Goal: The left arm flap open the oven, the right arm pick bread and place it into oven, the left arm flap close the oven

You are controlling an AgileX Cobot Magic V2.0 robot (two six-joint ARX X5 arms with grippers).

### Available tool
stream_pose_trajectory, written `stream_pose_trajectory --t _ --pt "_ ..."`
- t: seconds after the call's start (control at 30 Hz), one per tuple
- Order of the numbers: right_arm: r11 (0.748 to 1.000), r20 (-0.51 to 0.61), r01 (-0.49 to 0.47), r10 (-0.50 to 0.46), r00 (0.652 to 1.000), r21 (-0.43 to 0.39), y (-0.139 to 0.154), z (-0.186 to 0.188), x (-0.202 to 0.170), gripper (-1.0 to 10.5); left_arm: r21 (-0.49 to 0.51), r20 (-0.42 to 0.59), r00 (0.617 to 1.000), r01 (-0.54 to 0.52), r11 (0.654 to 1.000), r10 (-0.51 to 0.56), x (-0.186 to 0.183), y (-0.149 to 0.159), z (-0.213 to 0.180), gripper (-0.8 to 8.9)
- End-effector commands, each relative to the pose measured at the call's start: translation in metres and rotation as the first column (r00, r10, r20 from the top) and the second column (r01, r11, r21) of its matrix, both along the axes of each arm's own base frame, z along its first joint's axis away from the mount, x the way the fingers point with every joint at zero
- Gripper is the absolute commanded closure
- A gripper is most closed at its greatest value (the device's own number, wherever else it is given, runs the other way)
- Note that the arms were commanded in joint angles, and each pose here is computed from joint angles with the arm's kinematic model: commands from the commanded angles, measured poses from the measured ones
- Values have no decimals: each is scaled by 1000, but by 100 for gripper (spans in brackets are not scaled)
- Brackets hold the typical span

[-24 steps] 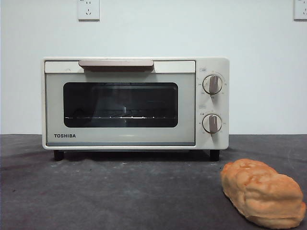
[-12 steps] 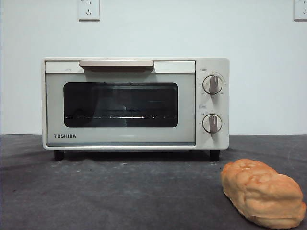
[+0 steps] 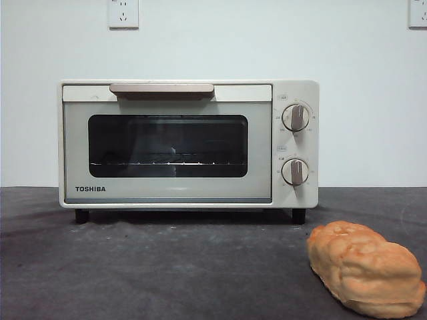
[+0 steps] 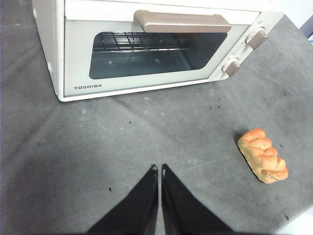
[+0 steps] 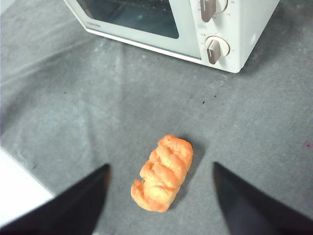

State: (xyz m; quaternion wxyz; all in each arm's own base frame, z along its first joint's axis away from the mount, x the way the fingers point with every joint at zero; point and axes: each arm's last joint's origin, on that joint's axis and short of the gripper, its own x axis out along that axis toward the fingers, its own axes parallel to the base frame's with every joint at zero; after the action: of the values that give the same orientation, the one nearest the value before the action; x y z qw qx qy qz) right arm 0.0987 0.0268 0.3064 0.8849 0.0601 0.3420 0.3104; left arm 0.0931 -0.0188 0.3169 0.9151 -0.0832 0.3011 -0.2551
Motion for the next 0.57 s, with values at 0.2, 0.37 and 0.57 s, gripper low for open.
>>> stream_pose_trajectory --t 0.2,0.37,0.57 --pt "999 -15 10 -10 1000 40 3 5 1 548 11 30 999 13 1000 -13 0 0 5 796" --pt "999 -67 5 -2 998 47 7 2 7 548 11 30 999 13 1000 -13 0 0 5 796" --pt "1000 -178 6 -4 984 10 16 -14 23 545 11 30 999 13 1000 -13 0 0 5 795"
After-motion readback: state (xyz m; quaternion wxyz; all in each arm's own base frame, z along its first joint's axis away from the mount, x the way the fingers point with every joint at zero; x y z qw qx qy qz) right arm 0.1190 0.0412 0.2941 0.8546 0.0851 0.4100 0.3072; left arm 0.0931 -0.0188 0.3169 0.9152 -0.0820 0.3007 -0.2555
